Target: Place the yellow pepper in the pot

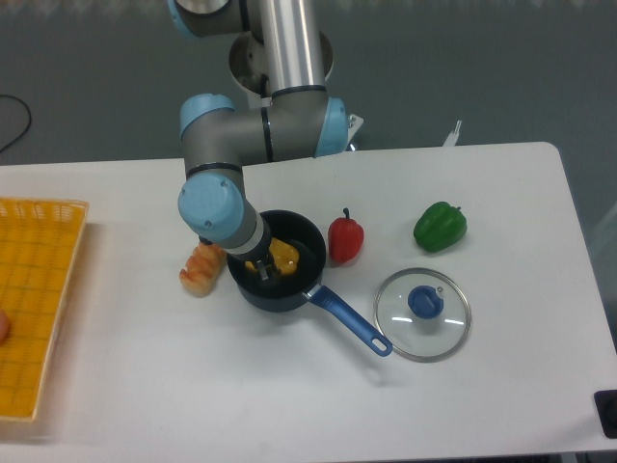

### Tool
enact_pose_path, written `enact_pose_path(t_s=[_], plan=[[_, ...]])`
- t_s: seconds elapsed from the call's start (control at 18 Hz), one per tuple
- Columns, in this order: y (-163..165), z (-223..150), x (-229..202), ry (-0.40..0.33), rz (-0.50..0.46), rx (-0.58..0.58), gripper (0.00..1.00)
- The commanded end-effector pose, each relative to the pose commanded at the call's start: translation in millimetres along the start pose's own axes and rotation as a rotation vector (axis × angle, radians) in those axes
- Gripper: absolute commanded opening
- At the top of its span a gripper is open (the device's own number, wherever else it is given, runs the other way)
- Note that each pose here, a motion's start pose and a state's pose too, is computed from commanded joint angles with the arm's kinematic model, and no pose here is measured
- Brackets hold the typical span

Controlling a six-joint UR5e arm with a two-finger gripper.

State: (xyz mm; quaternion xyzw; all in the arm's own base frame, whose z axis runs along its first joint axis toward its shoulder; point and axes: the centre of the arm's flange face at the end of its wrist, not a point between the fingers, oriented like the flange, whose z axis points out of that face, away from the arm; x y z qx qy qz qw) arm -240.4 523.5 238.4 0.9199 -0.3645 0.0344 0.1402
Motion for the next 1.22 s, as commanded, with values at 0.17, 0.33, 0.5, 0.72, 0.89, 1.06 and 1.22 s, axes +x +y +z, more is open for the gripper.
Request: enact_pose_path(t_s=[0.17, 0.33, 0.5, 0.72, 0.89, 1.06, 1.22], plan=[[0, -1, 0, -0.005, 0.004, -0.012, 0.86], [-1, -2, 0, -0.007, 0.004, -0.014, 0.87], [-1, -5, -1, -0.012, 0.003, -0.015, 0.94], [5, -32, -8, -0.056, -0.018, 0.004, 1.00], [19, -70, -12, -0.125, -0.044, 0.041, 1.00], [21, -97, -19, -0.177, -0.062, 0.076, 1.00], [28, -103, -24, -0.176, -0.078, 0.128, 1.00]])
